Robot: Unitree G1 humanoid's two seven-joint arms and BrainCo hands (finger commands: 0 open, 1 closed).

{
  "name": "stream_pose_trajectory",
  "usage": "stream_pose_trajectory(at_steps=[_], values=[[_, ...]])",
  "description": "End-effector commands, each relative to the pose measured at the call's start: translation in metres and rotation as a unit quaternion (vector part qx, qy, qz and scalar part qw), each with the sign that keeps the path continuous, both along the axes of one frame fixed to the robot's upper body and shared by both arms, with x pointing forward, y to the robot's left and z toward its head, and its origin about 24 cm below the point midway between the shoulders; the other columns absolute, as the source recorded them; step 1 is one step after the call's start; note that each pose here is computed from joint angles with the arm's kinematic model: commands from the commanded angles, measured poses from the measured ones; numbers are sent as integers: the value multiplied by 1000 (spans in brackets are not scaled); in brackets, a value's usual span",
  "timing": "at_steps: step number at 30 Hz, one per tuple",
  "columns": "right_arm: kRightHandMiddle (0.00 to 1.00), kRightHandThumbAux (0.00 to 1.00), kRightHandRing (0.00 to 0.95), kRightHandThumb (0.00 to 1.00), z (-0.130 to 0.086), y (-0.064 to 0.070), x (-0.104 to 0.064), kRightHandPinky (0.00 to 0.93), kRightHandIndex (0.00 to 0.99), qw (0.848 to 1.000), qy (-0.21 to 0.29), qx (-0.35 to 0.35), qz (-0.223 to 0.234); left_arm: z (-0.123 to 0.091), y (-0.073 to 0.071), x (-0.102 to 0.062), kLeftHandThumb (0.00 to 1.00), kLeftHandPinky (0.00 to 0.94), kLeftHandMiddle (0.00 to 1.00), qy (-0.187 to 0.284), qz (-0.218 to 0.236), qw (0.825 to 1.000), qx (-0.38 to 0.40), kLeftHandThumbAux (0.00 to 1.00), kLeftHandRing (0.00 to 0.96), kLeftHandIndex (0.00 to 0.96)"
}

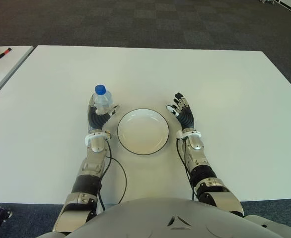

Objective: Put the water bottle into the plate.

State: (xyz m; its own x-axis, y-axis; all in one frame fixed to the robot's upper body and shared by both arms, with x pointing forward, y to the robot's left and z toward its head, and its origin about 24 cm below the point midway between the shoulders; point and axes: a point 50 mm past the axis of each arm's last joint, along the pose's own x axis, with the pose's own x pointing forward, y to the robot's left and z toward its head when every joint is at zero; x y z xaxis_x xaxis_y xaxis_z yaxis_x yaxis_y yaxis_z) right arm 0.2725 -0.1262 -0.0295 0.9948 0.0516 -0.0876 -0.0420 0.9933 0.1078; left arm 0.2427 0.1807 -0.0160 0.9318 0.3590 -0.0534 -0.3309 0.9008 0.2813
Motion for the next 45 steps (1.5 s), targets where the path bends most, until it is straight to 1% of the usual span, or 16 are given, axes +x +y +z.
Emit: stream_pose_trajectory(at_steps=[1,9,13,16,18,24,27,31,45], values=[[0,675,0,40,-25,-2,-17,34,0,998,70,4,-4,-3,-3,1,0,57,111,6,5,1000,-11,785,76,120],[0,682,0,25,-24,-1,-18,41,0,998,63,4,-3,-4,-9,5,0,80,130,11,-4,999,-34,812,96,133],[0,679,0,19,-25,-2,-18,42,0,998,65,2,-2,-7,-12,10,0,69,129,21,-8,999,-45,816,94,133],[0,675,0,20,-26,-3,-18,41,0,998,67,0,-2,-14,-15,20,0,59,120,39,-8,997,-64,815,87,125],[0,674,0,23,-26,-3,-19,39,0,998,66,1,-2,-18,-16,24,0,47,109,46,-7,996,-73,809,79,112],[0,676,0,28,-26,-3,-19,38,0,998,64,0,-2,-27,-16,29,0,30,88,54,-4,994,-92,780,62,83],[0,676,0,27,-26,-3,-20,40,0,998,63,-1,-2,-29,-16,31,0,40,87,51,-3,994,-97,761,61,78],[0,678,0,24,-26,-3,-20,41,0,998,65,0,-2,-30,-15,32,0,29,79,44,-9,994,-98,727,54,67],[0,681,0,24,-26,-4,-20,41,0,998,66,3,0,-32,-15,34,0,6,63,42,-10,994,-98,699,39,55]])
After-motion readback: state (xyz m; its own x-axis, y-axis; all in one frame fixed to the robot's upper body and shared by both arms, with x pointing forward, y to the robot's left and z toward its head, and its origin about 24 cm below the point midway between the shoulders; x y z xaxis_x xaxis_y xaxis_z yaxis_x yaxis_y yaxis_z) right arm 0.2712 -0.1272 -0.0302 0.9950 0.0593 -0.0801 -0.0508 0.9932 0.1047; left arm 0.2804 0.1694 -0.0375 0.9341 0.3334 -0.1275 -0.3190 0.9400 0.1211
